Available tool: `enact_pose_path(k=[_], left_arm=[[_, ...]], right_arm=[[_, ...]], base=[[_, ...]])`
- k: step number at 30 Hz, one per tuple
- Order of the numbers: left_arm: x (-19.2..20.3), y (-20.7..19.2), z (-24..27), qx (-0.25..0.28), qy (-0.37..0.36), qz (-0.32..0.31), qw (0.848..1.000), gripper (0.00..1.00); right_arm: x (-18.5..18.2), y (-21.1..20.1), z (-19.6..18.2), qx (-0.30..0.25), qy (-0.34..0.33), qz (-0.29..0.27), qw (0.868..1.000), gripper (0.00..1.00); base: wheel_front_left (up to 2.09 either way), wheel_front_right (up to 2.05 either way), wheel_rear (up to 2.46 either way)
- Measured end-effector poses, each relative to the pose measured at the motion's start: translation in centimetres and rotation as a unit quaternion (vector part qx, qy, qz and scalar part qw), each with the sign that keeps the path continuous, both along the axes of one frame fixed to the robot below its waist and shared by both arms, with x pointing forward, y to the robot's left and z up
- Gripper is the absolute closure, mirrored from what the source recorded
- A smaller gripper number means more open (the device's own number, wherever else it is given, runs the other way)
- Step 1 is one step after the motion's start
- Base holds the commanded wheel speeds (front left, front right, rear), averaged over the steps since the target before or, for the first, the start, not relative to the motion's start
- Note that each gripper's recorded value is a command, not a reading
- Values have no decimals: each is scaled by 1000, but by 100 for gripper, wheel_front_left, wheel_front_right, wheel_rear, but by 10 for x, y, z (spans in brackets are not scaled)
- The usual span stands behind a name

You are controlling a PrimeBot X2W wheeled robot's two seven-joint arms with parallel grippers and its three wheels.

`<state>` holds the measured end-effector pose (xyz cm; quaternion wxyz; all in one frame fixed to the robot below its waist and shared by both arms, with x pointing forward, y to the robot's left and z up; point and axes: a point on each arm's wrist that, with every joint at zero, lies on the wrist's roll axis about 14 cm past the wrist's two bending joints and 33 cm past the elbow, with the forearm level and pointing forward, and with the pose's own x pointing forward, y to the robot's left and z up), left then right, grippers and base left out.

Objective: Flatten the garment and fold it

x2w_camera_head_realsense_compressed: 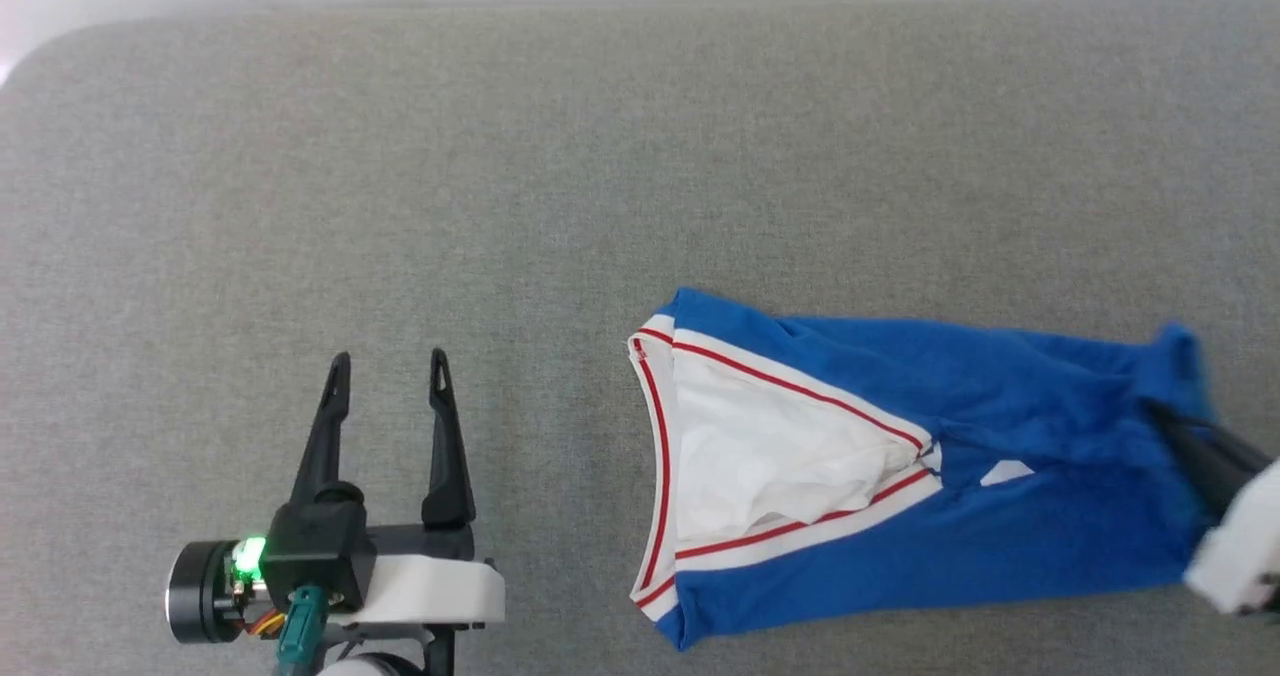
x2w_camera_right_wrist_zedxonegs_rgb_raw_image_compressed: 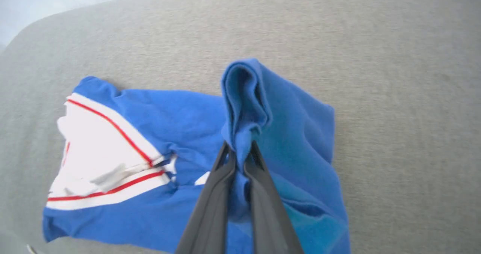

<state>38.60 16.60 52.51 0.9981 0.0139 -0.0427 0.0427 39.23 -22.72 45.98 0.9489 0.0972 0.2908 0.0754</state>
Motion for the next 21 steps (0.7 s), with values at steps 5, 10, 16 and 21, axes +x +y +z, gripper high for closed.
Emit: enact_pose_path(k=[5,10,16,21], left_arm=[[-3,2,2,-3,-3,-1,1000,0],[-2,2,-4,-7,4,1,1000,0],[1,0,-17,-16,19,4,1000,0],[6,0,-23,-25,26,9,999,0]], right_arm=[[4,73,27,44,-28,98,994,100],[10,133,36,61,-28,191,979,100],[20,182,27,66,-5,262,963,100],[22,210,-4,31,39,311,949,100]], base=[[0,0,0],[0,0,0],[0,0,0],[0,0,0]])
